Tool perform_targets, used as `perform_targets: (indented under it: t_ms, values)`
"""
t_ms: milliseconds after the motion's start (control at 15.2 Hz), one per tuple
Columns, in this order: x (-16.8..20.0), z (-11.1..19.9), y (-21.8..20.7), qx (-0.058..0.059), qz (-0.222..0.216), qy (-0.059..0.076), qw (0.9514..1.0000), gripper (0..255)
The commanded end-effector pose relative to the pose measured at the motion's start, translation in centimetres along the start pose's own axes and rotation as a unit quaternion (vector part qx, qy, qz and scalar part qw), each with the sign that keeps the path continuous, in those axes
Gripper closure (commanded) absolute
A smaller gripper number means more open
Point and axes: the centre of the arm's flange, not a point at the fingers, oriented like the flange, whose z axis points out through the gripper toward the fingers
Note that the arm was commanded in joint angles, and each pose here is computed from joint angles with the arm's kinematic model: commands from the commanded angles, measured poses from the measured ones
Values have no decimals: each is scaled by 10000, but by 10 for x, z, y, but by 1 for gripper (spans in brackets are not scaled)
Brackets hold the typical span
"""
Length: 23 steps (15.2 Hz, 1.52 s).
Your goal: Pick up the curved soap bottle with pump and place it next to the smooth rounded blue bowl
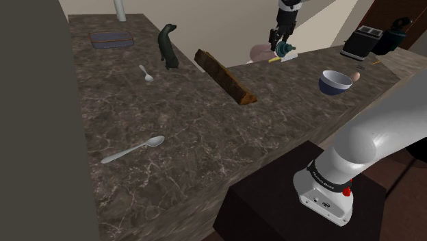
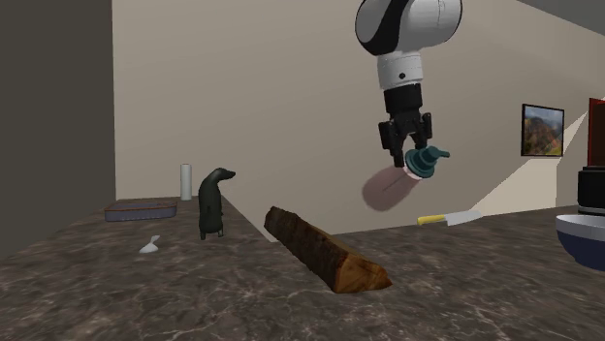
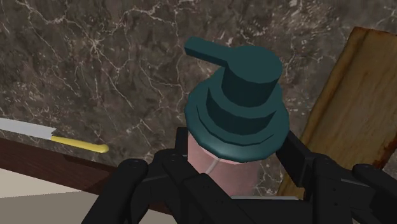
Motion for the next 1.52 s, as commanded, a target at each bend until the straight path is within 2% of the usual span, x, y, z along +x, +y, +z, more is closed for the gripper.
perform_targets:
  t_ms: [0, 726, 1452]
  values:
    - [0, 5, 29, -4, -7, 5, 10000, 255]
    - [-4, 38, 176, -4, -7, 5, 10000, 255]
    - [-6, 95, 163, -4, -7, 5, 10000, 255]
